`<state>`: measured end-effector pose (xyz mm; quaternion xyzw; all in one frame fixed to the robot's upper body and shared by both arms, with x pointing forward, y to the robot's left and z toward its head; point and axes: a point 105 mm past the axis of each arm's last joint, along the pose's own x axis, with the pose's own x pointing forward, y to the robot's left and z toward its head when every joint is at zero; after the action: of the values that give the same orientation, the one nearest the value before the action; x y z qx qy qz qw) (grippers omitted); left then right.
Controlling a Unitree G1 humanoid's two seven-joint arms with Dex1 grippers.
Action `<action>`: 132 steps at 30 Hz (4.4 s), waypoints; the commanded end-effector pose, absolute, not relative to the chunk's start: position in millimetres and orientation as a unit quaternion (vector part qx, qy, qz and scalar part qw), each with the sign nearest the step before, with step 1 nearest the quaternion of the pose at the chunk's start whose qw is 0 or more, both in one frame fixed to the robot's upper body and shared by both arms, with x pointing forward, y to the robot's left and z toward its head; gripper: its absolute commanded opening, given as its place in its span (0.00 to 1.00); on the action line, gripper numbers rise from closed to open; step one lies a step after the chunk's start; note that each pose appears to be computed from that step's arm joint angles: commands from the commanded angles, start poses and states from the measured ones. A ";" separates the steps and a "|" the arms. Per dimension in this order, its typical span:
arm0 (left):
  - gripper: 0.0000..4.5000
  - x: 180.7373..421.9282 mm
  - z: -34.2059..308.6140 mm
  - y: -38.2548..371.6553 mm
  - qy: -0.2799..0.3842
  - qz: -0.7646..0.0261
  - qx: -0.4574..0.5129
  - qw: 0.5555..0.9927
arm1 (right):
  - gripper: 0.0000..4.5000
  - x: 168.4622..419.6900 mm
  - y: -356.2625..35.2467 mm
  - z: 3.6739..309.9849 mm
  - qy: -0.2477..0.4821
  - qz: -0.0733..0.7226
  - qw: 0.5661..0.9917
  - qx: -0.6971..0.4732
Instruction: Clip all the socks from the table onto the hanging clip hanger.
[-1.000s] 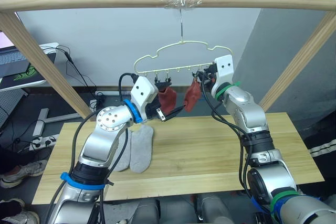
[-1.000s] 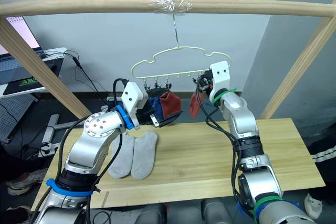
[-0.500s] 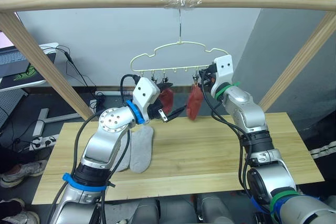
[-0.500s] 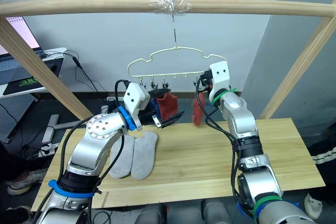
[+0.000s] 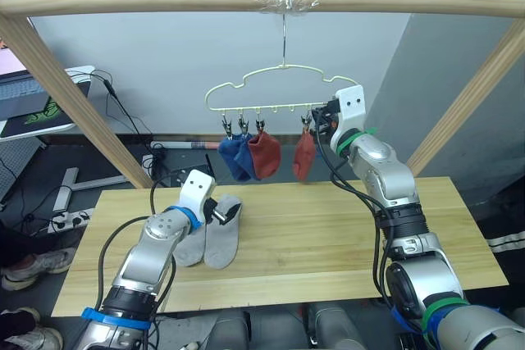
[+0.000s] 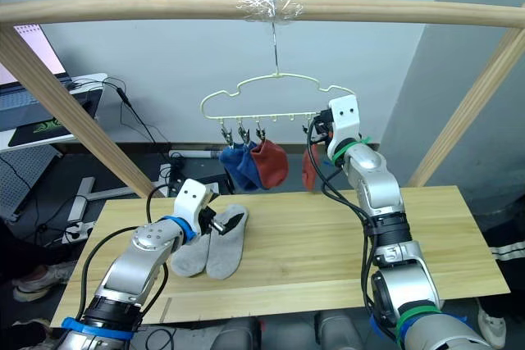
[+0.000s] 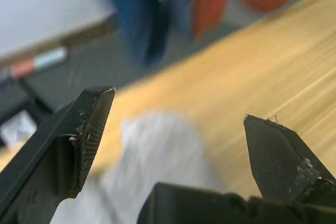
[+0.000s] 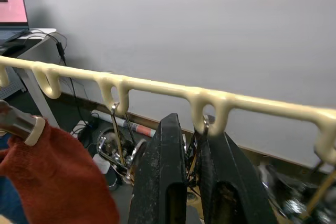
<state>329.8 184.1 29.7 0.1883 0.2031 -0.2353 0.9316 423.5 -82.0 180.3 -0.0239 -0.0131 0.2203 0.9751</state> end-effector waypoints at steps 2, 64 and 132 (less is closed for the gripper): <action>1.00 333.5 10.8 186.4 0.231 -0.212 0.157 0.936 | 0.00 422.4 -78.1 202.0 -0.048 0.231 0.971 -0.024; 0.00 397.0 118.5 -5.8 -0.062 -0.331 0.130 0.932 | 0.00 417.7 -81.9 200.3 -0.039 0.226 0.973 -0.022; 0.82 326.0 129.3 97.8 -0.017 -0.422 0.213 0.881 | 0.26 365.1 -115.4 202.6 -0.077 0.200 0.973 -0.089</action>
<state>328.5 99.9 112.0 0.2082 0.0124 -0.4180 0.8842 361.7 -113.3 187.2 -0.0895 -0.0529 0.2131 0.9715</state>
